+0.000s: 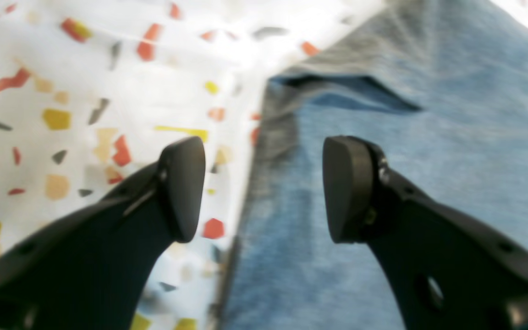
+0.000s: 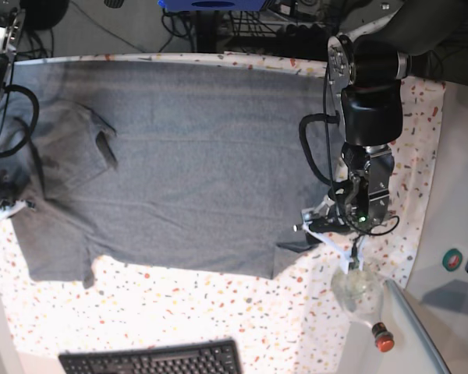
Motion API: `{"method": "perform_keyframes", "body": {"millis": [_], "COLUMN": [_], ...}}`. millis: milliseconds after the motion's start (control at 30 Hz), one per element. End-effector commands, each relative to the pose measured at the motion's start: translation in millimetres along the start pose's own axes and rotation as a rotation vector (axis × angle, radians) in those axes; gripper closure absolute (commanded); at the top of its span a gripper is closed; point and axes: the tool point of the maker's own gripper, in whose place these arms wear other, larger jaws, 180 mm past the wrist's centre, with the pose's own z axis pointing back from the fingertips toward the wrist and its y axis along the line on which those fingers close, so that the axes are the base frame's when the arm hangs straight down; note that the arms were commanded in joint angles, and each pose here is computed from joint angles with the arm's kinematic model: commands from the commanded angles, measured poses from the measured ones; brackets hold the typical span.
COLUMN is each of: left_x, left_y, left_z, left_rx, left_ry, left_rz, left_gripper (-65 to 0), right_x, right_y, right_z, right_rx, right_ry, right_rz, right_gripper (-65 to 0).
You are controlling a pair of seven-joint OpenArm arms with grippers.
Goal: Layout the t-shirt on the table in an organized manner, then fold the t-shirt properly
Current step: 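Grasp the shirt side edge with the left gripper and fold it inward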
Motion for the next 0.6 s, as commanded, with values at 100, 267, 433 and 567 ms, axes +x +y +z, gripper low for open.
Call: {"method": "perform_keyframes", "body": {"millis": [100, 267, 433, 567], "left_x": [-3.2, -6.3, -24.0, -26.8], "left_y": [1.1, 2.3, 10.2, 18.1], "left_z": [-2.5, -2.7, 7.8, 33.0], "left_rx": [0.004, 0.006, 0.021, 0.044], "left_ry": [0.007, 0.016, 0.059, 0.034], "left_rz": [0.004, 0.003, -0.001, -0.028], "left_gripper": [-38.2, -33.2, 0.0, 0.0], "right_x": [28.7, 30.3, 30.3, 30.3], "right_y": [-8.7, -8.4, -7.7, -7.7], "right_z": [6.3, 6.4, 6.2, 6.2], "right_rx": [-0.013, -0.012, -0.011, -0.011], "right_ry": [-0.071, -0.074, -0.076, -0.076], "right_rz": [0.005, 0.005, 0.004, 0.004], "right_gripper": [0.0, 0.0, 0.0, 0.0]}}
